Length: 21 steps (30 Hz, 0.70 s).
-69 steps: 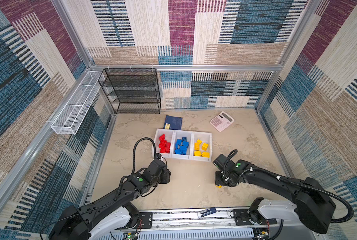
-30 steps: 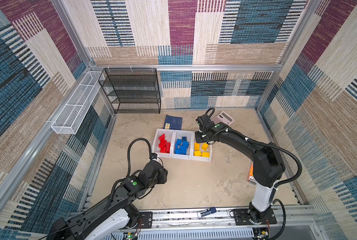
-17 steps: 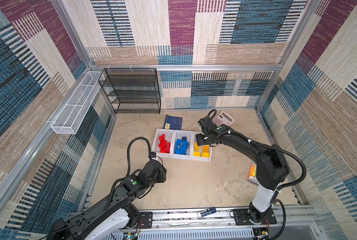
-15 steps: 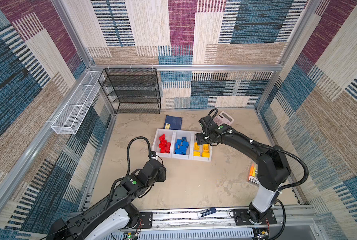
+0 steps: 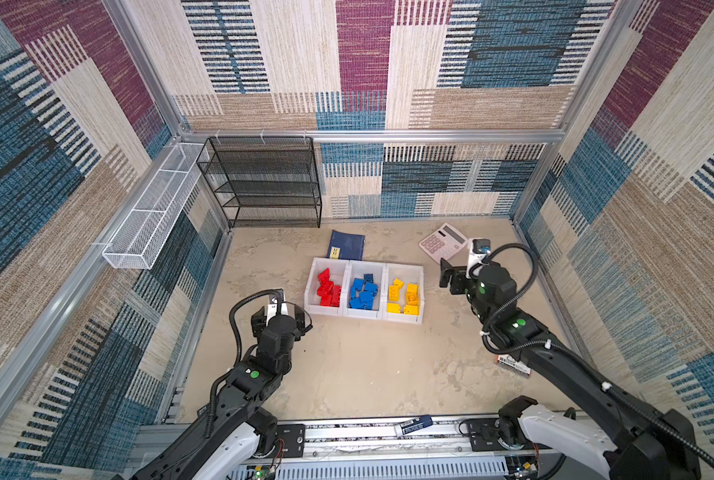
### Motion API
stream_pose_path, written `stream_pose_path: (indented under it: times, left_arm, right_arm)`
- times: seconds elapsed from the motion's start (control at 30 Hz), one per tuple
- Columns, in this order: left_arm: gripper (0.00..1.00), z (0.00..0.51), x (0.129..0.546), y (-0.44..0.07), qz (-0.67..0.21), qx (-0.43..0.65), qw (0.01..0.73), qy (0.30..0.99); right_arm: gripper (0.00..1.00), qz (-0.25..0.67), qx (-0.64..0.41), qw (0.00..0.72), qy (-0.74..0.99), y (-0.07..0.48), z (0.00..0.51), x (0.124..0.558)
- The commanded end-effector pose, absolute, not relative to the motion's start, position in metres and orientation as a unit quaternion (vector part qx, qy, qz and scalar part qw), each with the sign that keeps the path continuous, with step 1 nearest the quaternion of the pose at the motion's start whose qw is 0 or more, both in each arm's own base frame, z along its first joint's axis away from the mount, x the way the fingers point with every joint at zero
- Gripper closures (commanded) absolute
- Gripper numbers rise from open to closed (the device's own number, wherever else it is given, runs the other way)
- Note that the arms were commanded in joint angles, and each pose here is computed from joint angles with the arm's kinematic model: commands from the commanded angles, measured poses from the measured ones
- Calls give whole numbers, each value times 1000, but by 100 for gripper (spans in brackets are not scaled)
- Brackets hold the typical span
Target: Sort the legos into containers by color
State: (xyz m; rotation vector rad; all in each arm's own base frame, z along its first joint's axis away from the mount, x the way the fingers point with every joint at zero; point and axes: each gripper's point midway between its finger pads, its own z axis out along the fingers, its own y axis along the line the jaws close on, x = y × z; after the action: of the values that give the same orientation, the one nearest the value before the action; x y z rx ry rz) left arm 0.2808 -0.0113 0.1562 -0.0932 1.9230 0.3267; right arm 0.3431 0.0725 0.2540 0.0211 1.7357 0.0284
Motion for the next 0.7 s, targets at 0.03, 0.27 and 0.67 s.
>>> stream_pose_path:
  times: [0.03, 0.27, 0.67]
  left_arm:
    - [15, 150, 301, 10, 155, -50, 577, 800]
    - [12, 124, 342, 24, 129, -57, 547, 825]
    - [15, 103, 402, 9, 35, 11, 508, 861]
  right_arm:
    - [0, -19, 38, 726, 686, 33, 260, 336]
    - [0, -58, 65, 683, 725, -4, 178, 349]
    - [0, -32, 58, 680, 730, -16, 147, 383]
